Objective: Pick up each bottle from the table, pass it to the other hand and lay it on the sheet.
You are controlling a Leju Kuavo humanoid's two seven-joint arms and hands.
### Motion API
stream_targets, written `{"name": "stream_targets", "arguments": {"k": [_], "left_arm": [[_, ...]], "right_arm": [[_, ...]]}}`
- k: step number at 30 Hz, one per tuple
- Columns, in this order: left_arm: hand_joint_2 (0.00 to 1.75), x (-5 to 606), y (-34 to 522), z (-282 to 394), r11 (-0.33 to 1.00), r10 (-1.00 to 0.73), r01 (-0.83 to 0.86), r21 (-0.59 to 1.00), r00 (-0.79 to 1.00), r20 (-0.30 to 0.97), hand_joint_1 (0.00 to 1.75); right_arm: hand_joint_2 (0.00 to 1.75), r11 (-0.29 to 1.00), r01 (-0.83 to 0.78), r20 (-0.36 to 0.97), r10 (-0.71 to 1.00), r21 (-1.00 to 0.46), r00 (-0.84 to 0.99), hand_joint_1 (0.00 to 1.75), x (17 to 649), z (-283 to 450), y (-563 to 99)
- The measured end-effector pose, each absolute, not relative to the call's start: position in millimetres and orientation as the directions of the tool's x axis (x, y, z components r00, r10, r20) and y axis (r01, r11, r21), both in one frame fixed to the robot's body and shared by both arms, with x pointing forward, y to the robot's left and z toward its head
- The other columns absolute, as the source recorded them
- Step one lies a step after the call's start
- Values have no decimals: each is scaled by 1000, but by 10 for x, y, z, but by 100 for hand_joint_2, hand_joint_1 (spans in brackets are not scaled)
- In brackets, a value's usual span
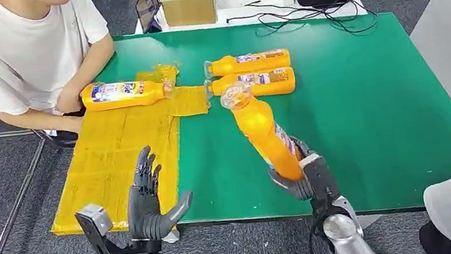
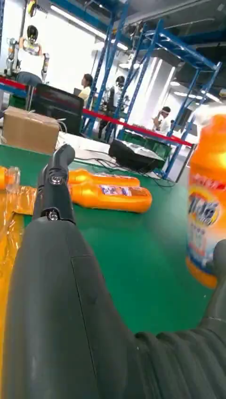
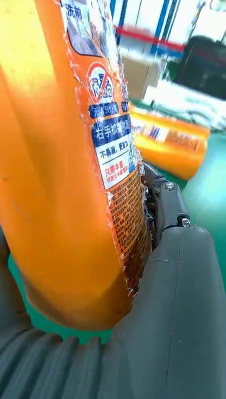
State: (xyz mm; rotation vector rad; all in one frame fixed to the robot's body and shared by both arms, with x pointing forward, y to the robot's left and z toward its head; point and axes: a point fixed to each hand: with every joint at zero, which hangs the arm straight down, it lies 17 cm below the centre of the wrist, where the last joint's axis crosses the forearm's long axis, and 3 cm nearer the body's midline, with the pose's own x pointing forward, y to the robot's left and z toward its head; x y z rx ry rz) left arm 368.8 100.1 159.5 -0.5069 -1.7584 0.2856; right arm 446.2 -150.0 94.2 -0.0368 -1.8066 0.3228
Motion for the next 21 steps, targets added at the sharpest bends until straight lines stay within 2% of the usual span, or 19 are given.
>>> {"name": "stream_targets", "arguments": {"k": [3,10,14,21], "left_arm": [[175,3584,881,1673,853,503,257,-453,-176,846,0],[175,3420,571,1778,819,503,401,-409,-163,849,0],[175,3472,485,1671,846,441,385,-369,-116,890,0],[175,3505,431,1625,838,449,380,-391,-74,891,0]], "right_arm": [[175,961,-168,946,168,-220,-277,175,4446,1029,-1431],[175,811,-449,910,228,-374,-346,175,4051,857,-546],[175,733,-528,890,242,-428,-386,175,3790,746,-168],[175,666,-591,877,221,-455,-426,175,3513,720,206]]}}
